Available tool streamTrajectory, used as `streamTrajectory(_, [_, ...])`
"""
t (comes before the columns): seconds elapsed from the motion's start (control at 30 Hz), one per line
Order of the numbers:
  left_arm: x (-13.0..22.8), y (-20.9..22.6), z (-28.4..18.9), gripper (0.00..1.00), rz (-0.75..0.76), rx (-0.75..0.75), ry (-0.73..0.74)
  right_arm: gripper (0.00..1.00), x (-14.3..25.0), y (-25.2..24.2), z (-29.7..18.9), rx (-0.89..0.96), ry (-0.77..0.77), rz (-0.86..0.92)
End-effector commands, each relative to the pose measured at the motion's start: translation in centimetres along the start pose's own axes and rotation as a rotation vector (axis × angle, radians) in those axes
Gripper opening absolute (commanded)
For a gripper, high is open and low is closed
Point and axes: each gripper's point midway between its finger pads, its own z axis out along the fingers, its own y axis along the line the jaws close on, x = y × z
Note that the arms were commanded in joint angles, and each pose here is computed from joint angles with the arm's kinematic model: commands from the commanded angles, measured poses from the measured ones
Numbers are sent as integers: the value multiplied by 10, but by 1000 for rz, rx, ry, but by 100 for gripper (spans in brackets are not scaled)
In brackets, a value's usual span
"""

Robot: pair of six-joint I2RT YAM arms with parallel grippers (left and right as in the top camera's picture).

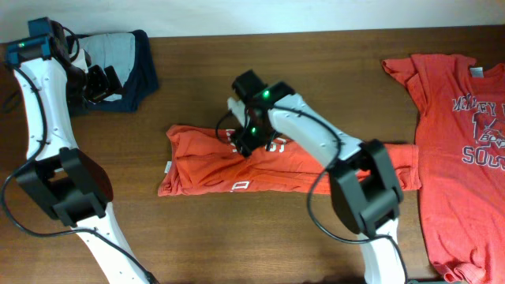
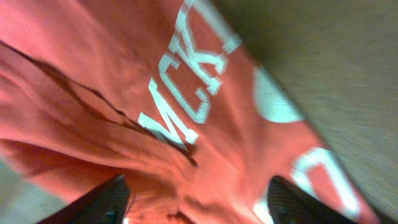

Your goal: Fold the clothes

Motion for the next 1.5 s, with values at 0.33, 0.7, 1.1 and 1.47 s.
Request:
streamTrajectory(0.33, [-53, -9, -20, 99, 38, 28, -238, 99, 45, -168, -133, 109, -133, 428])
streamTrajectory(0.7, [-1, -63, -6, 99, 71, 277, -19, 99, 97, -256, -159, 158, -172, 661])
streamTrajectory(1.1, [119, -137, 17, 0, 328, 249, 362, 99, 121, -284, -168, 176, -186, 745])
streamTrajectory(1.47, [197, -137, 38, 0, 431, 97, 617, 99, 121, -284, -168, 176, -186, 745])
